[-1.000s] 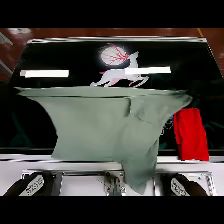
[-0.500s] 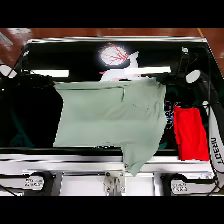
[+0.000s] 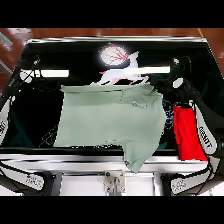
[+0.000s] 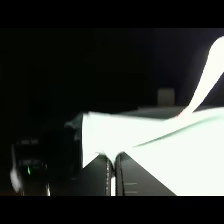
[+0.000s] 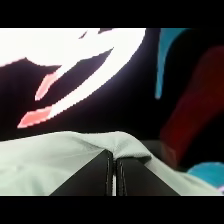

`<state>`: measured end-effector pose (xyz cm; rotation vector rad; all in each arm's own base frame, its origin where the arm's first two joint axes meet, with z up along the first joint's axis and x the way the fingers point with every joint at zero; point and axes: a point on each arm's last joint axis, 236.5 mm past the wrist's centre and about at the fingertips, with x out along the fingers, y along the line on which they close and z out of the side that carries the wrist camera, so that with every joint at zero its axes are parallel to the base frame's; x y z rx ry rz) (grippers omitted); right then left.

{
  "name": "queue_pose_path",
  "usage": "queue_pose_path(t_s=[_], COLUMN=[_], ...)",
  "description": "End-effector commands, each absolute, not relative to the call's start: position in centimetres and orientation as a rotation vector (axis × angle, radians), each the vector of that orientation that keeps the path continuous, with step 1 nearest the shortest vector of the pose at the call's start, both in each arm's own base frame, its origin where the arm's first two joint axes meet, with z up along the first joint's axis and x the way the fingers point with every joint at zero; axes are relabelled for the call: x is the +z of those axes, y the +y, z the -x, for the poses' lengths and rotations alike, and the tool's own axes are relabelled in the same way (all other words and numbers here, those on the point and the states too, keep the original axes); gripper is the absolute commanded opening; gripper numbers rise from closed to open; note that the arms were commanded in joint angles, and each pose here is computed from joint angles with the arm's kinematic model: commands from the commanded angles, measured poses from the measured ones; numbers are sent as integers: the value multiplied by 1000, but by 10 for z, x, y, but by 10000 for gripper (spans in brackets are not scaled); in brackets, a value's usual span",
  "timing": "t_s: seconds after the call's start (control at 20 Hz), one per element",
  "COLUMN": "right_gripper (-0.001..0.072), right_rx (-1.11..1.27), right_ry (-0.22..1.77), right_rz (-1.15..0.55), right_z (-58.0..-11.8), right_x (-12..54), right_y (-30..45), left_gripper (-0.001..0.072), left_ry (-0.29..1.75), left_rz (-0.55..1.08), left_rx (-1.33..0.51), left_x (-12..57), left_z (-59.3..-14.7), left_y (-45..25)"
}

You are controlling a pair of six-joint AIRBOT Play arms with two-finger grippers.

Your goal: Fold the shirts.

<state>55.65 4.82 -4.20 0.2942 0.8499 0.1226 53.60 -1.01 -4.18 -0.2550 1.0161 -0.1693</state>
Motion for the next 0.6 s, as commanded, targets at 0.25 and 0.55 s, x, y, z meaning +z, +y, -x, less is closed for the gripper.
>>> queue_pose_path(t_s=[0.25,0.55], right_gripper=[63,63], right_rx=[130,116], right_ry=[1316,1547], right_rz=[-383,-368], right_z=[-454,-401], right_x=[-71,-94], right_y=[37,38], left_gripper=[32,32], left_ry=[1419,1587], left_rz=[332,360], left_rx=[-285,-183], left_x=[-71,-88], left_z=[-447,-416], left_y=[-26,-14])
